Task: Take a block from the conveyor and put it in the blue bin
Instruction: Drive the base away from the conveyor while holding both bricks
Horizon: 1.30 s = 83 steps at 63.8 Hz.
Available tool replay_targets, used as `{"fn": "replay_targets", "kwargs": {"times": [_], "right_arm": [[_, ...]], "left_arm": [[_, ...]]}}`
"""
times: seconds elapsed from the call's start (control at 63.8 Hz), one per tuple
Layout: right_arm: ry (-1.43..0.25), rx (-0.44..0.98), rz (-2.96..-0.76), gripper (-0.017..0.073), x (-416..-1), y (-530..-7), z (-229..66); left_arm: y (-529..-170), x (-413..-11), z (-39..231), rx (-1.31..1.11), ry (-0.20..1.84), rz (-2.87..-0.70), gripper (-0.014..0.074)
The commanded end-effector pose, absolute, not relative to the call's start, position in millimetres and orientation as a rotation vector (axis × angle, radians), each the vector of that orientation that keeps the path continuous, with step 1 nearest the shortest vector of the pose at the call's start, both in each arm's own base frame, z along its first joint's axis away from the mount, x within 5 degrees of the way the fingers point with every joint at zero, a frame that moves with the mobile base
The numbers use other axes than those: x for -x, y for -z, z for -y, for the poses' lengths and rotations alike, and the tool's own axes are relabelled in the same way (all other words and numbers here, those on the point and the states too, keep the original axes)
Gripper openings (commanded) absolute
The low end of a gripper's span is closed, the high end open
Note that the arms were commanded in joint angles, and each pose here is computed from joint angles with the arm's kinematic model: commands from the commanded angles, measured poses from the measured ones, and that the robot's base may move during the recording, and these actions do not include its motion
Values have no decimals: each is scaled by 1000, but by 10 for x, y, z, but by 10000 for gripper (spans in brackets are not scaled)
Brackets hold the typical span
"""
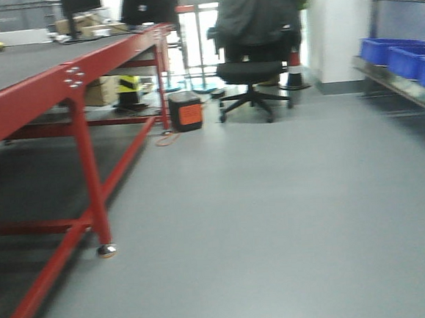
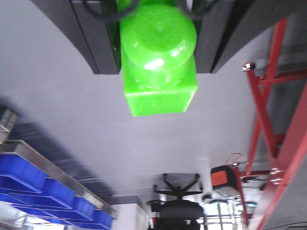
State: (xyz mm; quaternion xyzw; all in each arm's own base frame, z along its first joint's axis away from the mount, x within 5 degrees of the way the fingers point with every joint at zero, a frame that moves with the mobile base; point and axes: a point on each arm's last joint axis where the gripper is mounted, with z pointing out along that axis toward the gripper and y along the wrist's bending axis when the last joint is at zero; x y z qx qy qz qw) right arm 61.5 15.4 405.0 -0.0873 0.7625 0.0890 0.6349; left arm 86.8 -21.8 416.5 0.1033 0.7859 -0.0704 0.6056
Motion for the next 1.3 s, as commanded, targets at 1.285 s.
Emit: {"fn": "replay_targets", "kwargs": {"times": [1.285], "right_arm": [[-194,196,-1712,-162,-598,-4096,-143]], "left_arm": [[-4191,-859,225,-234,180,-1792,-111]]}}
